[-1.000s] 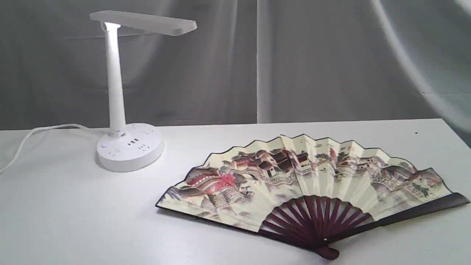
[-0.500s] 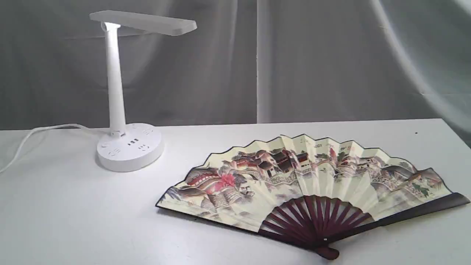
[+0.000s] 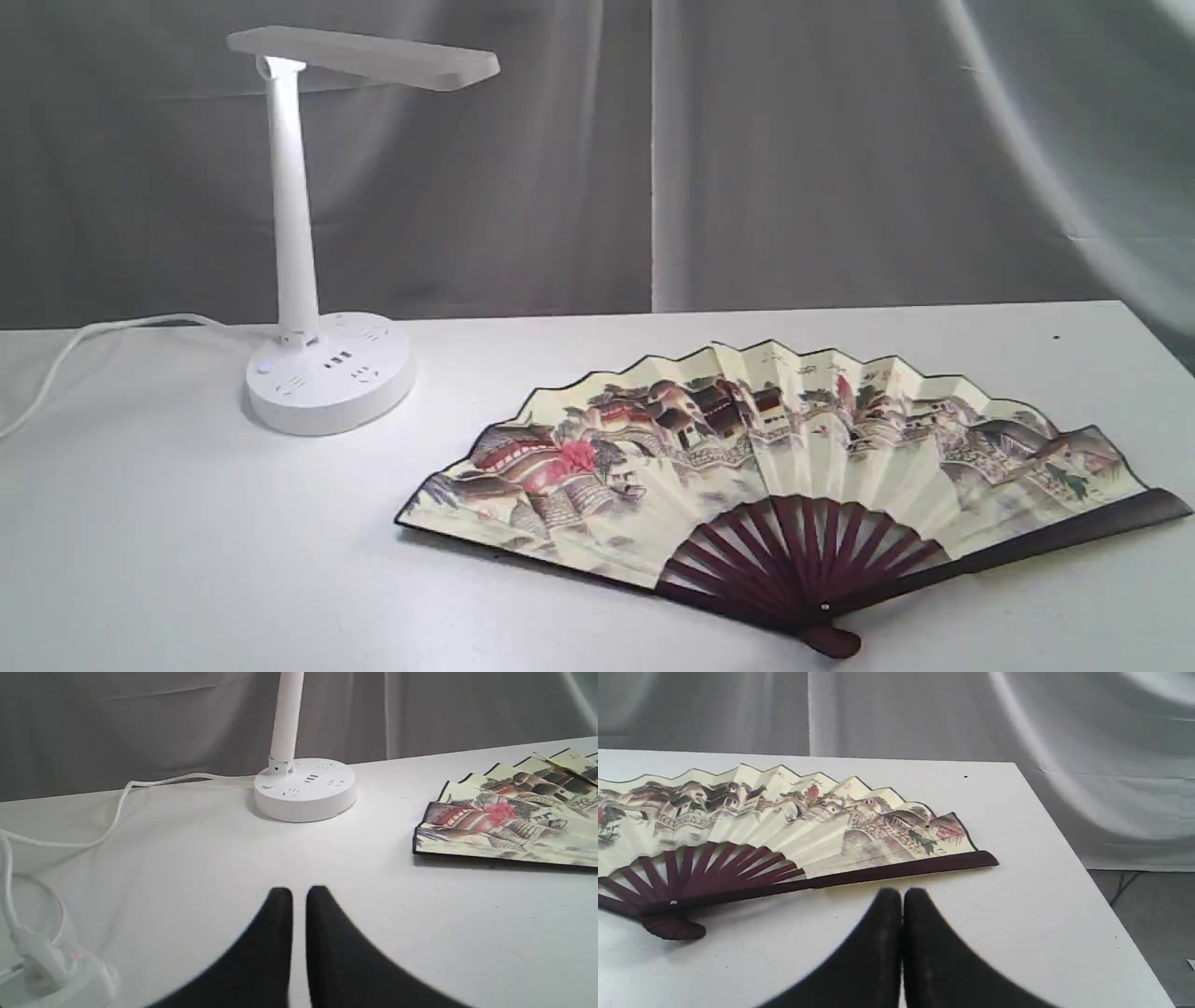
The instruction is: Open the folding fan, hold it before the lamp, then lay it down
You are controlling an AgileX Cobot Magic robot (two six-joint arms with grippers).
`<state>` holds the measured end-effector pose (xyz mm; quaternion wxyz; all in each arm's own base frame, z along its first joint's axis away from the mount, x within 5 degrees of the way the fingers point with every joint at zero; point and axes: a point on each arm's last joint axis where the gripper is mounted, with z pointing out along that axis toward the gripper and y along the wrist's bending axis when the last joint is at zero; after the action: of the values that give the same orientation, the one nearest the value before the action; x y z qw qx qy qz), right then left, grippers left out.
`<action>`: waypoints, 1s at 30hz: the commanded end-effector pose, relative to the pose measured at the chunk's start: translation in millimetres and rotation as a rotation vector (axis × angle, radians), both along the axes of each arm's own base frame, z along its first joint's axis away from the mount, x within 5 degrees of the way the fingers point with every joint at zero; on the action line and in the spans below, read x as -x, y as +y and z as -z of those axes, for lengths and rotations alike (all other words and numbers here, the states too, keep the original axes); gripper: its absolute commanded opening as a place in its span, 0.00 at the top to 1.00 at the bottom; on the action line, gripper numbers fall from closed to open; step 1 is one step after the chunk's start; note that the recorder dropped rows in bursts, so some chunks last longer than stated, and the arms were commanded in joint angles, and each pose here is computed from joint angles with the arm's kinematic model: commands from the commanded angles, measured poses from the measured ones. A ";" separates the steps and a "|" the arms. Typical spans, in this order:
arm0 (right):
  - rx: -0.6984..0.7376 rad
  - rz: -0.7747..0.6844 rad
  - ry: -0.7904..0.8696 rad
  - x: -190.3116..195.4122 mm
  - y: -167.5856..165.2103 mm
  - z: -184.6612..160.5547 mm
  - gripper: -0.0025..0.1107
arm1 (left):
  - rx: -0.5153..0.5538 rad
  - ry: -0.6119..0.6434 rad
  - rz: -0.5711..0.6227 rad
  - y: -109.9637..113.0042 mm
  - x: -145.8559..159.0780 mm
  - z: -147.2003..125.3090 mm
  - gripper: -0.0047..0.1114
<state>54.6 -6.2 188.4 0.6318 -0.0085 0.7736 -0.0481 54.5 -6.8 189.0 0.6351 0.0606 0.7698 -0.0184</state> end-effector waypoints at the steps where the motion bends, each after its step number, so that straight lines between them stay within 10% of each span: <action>1: 0.047 -0.023 0.011 0.2 1.2 1.7 0.98 | 0.011 -0.007 -0.006 0.2 0.0 0.5 0.91; 30: -0.008 -0.062 0.046 0.8 5.7 5.1 0.98 | 0.011 -0.007 -0.006 0.2 0.0 0.5 0.91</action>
<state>53.9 -0.7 184.7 0.6169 -0.0337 0.7858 -0.0284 54.5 -6.8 189.0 0.6351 0.0606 0.7698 -0.0184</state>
